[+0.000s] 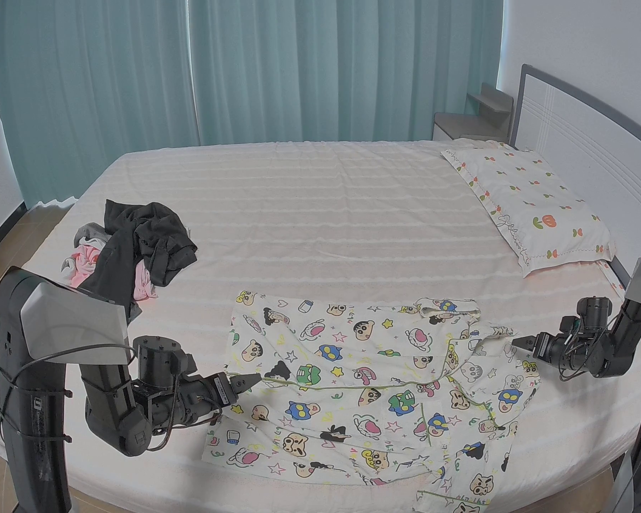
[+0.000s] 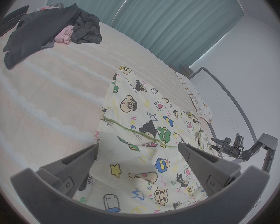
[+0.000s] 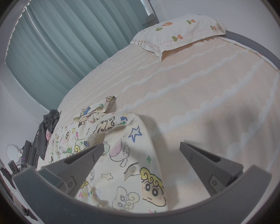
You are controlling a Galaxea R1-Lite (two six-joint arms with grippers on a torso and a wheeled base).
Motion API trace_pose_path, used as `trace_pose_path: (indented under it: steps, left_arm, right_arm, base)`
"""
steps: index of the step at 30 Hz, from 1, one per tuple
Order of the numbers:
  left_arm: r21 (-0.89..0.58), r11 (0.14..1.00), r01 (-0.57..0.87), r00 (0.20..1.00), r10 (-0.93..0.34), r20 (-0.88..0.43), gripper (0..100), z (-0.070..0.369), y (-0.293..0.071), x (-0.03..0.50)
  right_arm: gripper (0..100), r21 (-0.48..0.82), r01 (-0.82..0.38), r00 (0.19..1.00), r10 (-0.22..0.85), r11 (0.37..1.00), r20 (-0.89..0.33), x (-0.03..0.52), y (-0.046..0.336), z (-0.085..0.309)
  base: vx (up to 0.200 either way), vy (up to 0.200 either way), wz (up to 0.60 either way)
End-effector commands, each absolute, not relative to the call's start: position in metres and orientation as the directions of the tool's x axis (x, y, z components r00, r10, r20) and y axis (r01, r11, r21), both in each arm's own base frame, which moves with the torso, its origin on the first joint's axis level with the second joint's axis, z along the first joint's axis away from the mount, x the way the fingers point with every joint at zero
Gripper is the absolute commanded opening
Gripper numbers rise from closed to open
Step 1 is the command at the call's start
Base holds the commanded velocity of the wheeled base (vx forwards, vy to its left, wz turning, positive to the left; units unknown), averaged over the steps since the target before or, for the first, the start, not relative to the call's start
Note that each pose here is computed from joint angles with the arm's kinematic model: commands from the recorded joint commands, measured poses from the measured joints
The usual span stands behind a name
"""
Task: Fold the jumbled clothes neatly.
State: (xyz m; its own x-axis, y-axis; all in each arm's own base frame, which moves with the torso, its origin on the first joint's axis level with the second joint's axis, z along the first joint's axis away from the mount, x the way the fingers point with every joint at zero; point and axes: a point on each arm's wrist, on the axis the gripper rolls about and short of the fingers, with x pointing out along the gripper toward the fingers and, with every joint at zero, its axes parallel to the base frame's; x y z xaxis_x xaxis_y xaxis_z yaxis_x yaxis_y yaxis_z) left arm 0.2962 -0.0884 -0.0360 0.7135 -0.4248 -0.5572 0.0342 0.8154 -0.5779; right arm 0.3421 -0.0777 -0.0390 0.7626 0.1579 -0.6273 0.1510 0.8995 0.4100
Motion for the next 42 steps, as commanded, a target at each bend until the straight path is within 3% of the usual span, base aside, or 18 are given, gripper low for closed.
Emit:
trace_pose_path:
  steps: [1, 8, 15, 24, 31, 37, 42]
  left_arm:
    - [-0.58, 0.814, 0.036, 0.729, -0.418, -0.541, 100, -0.036, -0.087, 0.304]
    - [-0.593, 0.803, 0.059, 0.735, -0.437, -0.519, 100, -0.039, -0.09, 0.317]
    - [-0.608, 0.792, 0.061, 0.657, -0.49, -0.573, 100, -0.037, -0.096, 0.317]
    - [-0.588, 0.804, 0.091, 0.639, -0.5, -0.585, 100, -0.034, -0.099, 0.317]
    - [-0.596, 0.796, 0.104, 0.677, -0.495, -0.544, 100, -0.031, -0.104, 0.334]
    - [-0.591, 0.806, 0.011, 0.797, -0.364, -0.482, 100, -0.019, -0.102, 0.351]
    - [-0.62, 0.784, 0.033, 0.859, -0.339, -0.384, 100, -0.009, -0.1, 0.354]
  right_arm:
    - [100, 0.41, 0.15, 0.762, 0.159, 0.9, -0.628, 0.342, -0.077, -0.039]
    - [100, 0.41, 0.144, 0.76, 0.165, 0.901, -0.629, 0.343, -0.075, -0.04]
    - [100, 0.41, 0.144, 0.76, 0.165, 0.901, -0.629, 0.343, -0.075, -0.04]
    - [100, 0.41, 0.138, 0.759, 0.17, 0.901, -0.629, 0.343, -0.073, -0.04]
    - [100, 0.41, 0.138, 0.755, 0.172, 0.902, -0.633, 0.341, -0.072, -0.04]
    - [100, 0.411, 0.136, 0.755, 0.174, 0.902, -0.632, 0.341, -0.071, -0.04]
    - [100, 0.41, 0.135, 0.756, 0.174, 0.902, -0.631, 0.341, -0.071, -0.039]
  base:
    - [0.0, 0.0, 0.0]
    - [0.0, 0.0, 0.0]
    - [0.0, 0.0, 0.0]
    - [0.0, 0.0, 0.0]
    - [0.0, 0.0, 0.0]
    - [0.0, 0.0, 0.0]
    - [0.0, 0.0, 0.0]
